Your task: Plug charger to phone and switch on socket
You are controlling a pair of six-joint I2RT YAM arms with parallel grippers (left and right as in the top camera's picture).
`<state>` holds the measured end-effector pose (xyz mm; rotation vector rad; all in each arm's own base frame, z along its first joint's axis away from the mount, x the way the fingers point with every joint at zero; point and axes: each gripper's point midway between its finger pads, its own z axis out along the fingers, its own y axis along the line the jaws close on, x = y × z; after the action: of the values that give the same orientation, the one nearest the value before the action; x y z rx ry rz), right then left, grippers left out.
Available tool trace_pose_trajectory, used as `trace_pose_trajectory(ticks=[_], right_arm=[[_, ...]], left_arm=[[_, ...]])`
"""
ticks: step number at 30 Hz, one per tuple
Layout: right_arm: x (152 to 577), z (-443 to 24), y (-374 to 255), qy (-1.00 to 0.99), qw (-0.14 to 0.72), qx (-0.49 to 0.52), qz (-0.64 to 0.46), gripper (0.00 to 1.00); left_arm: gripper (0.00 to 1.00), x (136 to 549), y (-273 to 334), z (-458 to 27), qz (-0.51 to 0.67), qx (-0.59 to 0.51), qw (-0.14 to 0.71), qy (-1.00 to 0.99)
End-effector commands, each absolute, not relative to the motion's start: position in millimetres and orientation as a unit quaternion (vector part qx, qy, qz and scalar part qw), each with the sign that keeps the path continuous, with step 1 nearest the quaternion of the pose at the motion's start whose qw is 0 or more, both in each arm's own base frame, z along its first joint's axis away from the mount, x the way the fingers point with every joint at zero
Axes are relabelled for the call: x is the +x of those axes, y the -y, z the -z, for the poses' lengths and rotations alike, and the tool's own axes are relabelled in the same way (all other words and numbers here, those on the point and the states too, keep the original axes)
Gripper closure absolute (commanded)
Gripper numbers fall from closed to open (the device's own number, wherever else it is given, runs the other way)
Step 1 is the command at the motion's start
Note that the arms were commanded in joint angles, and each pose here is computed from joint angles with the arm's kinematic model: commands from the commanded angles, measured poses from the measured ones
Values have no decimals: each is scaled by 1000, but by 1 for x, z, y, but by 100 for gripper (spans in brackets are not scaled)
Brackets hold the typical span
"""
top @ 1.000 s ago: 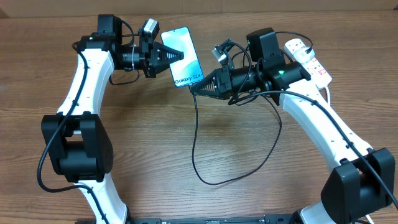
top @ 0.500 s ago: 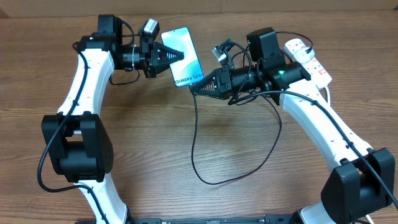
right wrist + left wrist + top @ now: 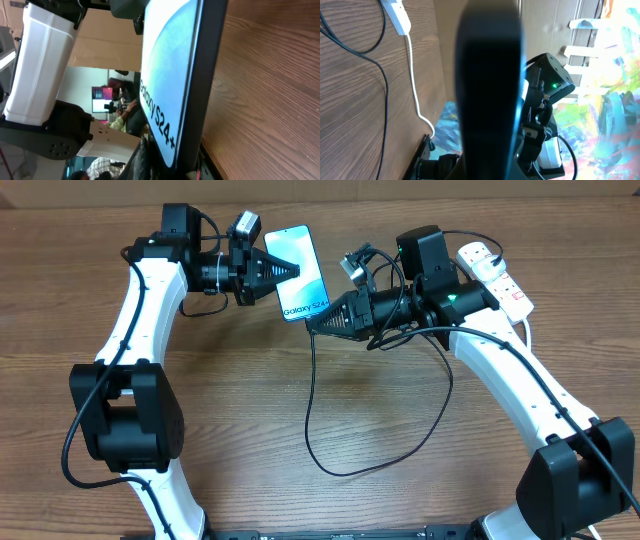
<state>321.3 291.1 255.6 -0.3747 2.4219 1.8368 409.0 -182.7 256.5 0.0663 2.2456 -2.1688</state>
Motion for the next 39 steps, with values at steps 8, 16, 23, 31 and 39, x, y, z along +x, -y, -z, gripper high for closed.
trace_pose_trajectory(ticks=[8, 16, 23, 31, 39], right_arm=[[341, -255, -287, -800, 81, -117, -583, 90], [339, -253, -286, -804, 71, -110, -580, 30], [347, -232, -278, -839, 81, -75, -533, 4], [353, -177, -239, -919, 84, 1, -385, 2], [345, -170, -234, -927, 69, 3, -368, 0]], left_arm=[[96, 399, 201, -265, 711, 58, 6, -701], [96, 416, 175, -255, 687, 37, 41, -724], [96, 434, 160, -210, 584, -11, 61, -809], [96, 440, 168, -172, 513, -10, 62, -856], [96, 440, 207, -107, 514, 4, 4, -858]])
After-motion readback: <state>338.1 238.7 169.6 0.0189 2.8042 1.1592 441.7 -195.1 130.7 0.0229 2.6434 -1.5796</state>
